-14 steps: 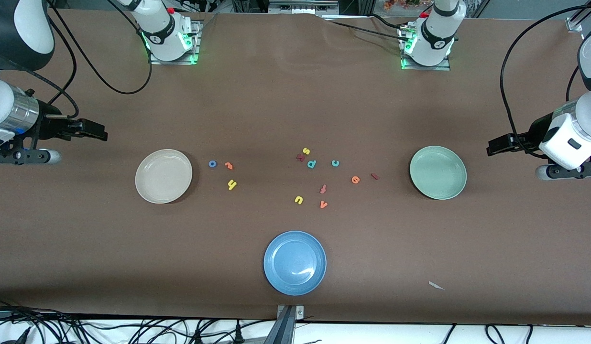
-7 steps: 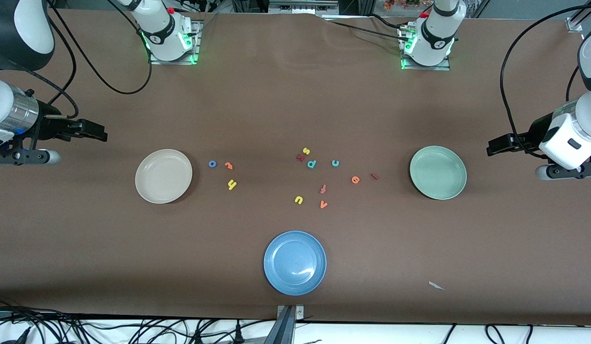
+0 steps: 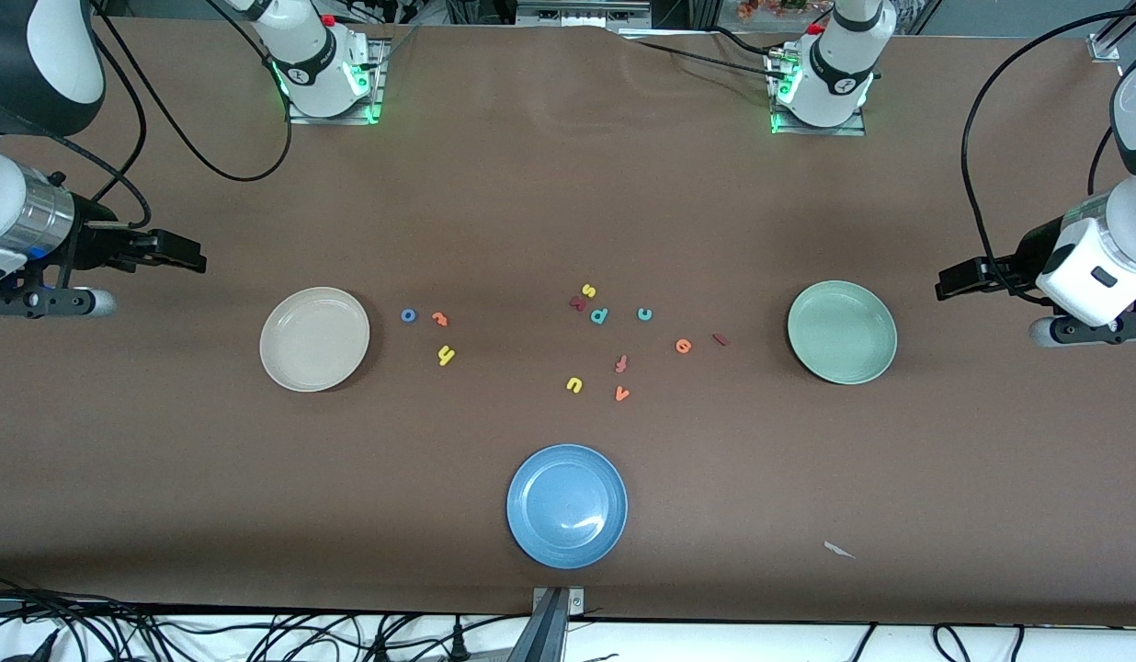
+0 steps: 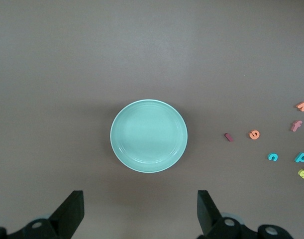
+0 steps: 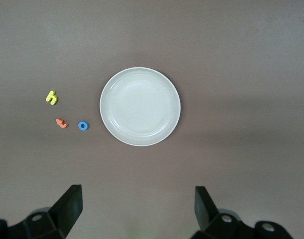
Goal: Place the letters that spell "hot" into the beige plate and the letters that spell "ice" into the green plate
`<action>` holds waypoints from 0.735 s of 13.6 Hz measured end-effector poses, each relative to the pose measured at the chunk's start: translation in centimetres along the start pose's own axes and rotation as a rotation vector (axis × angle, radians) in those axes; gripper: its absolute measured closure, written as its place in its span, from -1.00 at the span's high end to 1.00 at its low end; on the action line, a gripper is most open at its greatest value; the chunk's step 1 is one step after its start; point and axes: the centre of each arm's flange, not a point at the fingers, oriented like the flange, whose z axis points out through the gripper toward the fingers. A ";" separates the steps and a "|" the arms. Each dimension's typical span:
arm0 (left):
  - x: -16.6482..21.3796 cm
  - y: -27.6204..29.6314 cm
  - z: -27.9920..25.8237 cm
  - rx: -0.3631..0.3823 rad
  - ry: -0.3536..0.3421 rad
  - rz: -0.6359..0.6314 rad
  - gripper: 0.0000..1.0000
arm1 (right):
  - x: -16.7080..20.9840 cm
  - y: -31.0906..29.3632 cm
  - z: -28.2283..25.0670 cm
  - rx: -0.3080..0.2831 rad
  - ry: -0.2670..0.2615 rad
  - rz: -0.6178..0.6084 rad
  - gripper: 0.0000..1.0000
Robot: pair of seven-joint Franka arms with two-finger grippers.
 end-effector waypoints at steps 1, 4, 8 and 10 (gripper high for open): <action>0.0 0.0 0.0 0.000 0.000 0.000 1.00 | 0.0 0.0 0.0 0.000 0.000 0.000 1.00; 0.0 0.0 0.0 0.000 0.000 0.000 1.00 | 0.0 0.0 0.0 0.000 0.000 0.000 1.00; 0.0 0.0 0.0 0.000 0.000 0.000 1.00 | 0.0 0.0 0.0 0.000 0.001 0.000 1.00; 0.0 0.0 0.0 0.000 0.000 0.000 1.00 | 0.1 0.0 -0.1 0.000 0.008 0.000 1.00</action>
